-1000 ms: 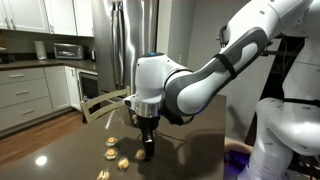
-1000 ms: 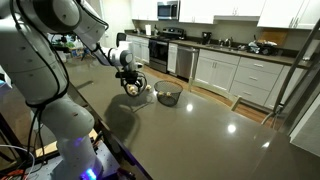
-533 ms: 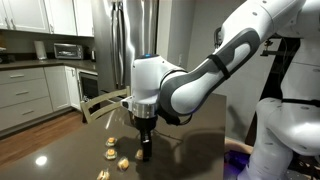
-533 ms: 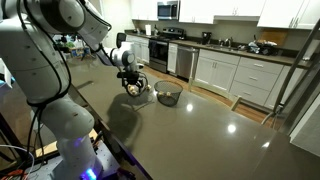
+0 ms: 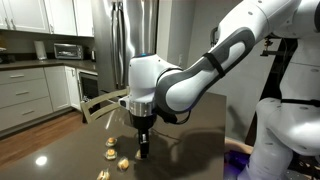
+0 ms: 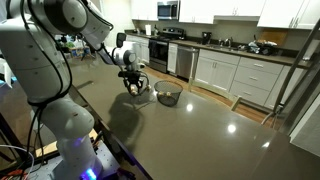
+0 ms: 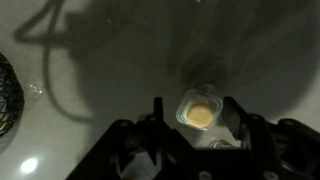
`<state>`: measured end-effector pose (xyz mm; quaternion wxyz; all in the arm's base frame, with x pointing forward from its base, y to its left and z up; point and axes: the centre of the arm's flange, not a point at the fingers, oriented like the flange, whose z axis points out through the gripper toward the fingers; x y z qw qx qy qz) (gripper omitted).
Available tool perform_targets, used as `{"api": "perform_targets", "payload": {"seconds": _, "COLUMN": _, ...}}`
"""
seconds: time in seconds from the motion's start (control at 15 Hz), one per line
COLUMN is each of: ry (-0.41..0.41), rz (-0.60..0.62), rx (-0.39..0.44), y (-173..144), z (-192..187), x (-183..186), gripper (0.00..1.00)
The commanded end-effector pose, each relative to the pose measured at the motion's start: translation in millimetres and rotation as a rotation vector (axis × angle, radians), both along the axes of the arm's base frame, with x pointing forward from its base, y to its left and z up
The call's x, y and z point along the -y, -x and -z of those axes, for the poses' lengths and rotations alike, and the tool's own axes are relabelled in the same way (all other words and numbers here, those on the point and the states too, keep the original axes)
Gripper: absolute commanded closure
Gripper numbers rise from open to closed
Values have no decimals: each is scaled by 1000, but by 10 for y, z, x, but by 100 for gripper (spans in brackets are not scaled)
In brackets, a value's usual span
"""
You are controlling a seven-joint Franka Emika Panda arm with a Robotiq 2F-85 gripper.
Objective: Place one hamburger toy inside the black basket
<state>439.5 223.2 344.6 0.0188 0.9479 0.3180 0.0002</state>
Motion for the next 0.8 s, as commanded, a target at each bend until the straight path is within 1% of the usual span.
{"api": "perform_targets", "payload": {"seconds": 0.0, "ry": 7, "rz": -6, "rx": -11, "y": -78, "z": -31, "x": 33, "gripper": 61}}
{"api": "perform_targets", "payload": {"seconds": 0.07, "ry": 7, "rz": -6, "rx": -13, "y": -81, "z": -30, "x": 38, "gripper": 45}}
{"api": "perform_targets", "payload": {"seconds": 0.13, "ry": 7, "rz": -5, "rx": -13, "y": -81, "z": -27, "x": 38, "gripper": 38}}
{"api": "perform_targets", "payload": {"seconds": 0.2, "ry": 7, "rz": -5, "rx": -16, "y": -75, "z": -14, "x": 34, "gripper": 26}}
{"api": "perform_targets", "payload": {"seconds": 0.27, "ry": 7, "rz": -9, "rx": -18, "y": -69, "z": -2, "x": 26, "gripper": 21}}
{"api": "perform_targets", "payload": {"seconds": 0.4, "ry": 8, "rz": -14, "rx": -23, "y": -61, "z": 12, "x": 16, "gripper": 8}}
{"api": "perform_targets", "payload": {"seconds": 0.47, "ry": 7, "rz": -15, "rx": -25, "y": -61, "z": 17, "x": 14, "gripper": 6}}
{"api": "perform_targets", "payload": {"seconds": 0.53, "ry": 7, "rz": -16, "rx": -27, "y": -63, "z": 22, "x": 13, "gripper": 46}}
{"api": "perform_targets", "payload": {"seconds": 0.6, "ry": 6, "rz": -15, "rx": -28, "y": -66, "z": 27, "x": 15, "gripper": 42}}
{"api": "perform_targets", "payload": {"seconds": 0.67, "ry": 7, "rz": -14, "rx": -29, "y": -65, "z": 30, "x": 14, "gripper": 43}}
{"api": "perform_targets", "payload": {"seconds": 0.73, "ry": 6, "rz": -14, "rx": -30, "y": -68, "z": 33, "x": 12, "gripper": 49}}
